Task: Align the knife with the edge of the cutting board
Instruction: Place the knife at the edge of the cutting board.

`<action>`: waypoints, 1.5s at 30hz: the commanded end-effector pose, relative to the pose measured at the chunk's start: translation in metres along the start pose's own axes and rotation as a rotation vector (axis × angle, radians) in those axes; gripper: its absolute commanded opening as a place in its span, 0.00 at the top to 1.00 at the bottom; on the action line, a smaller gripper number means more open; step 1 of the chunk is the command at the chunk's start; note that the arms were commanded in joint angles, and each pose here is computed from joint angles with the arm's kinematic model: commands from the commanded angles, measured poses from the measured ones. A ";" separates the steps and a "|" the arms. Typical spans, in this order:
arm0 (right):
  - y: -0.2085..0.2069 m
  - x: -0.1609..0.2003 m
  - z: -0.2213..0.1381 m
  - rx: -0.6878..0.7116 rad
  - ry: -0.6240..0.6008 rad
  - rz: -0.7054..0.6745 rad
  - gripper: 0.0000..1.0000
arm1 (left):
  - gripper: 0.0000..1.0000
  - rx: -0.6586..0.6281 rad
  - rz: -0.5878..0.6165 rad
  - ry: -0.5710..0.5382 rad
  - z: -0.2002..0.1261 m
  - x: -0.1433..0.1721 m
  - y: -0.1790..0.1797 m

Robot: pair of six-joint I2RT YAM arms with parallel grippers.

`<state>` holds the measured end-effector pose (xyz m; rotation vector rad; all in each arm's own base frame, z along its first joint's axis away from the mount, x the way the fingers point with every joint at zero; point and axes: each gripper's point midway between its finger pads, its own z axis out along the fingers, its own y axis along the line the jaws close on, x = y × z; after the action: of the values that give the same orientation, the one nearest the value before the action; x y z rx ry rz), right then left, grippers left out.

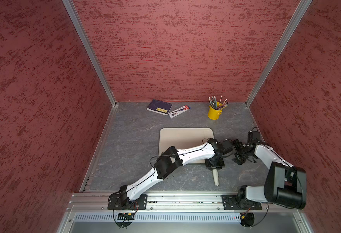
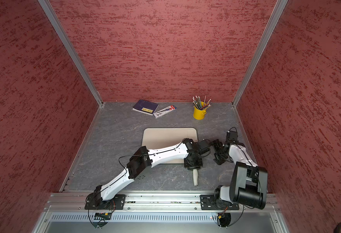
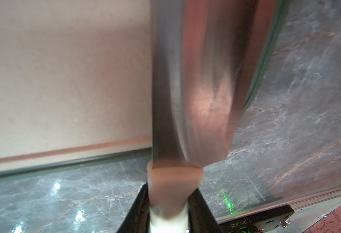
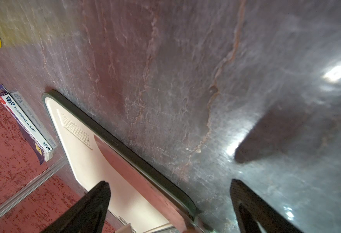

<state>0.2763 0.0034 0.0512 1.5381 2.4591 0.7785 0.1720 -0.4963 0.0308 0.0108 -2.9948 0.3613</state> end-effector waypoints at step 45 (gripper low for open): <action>-0.004 0.003 0.003 0.000 0.013 0.017 0.02 | 0.59 0.024 -0.002 0.017 0.004 -0.003 -0.006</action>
<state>0.2763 0.0034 0.0510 1.5389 2.4592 0.7790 0.1725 -0.4986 0.0318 0.0356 -2.9811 0.3806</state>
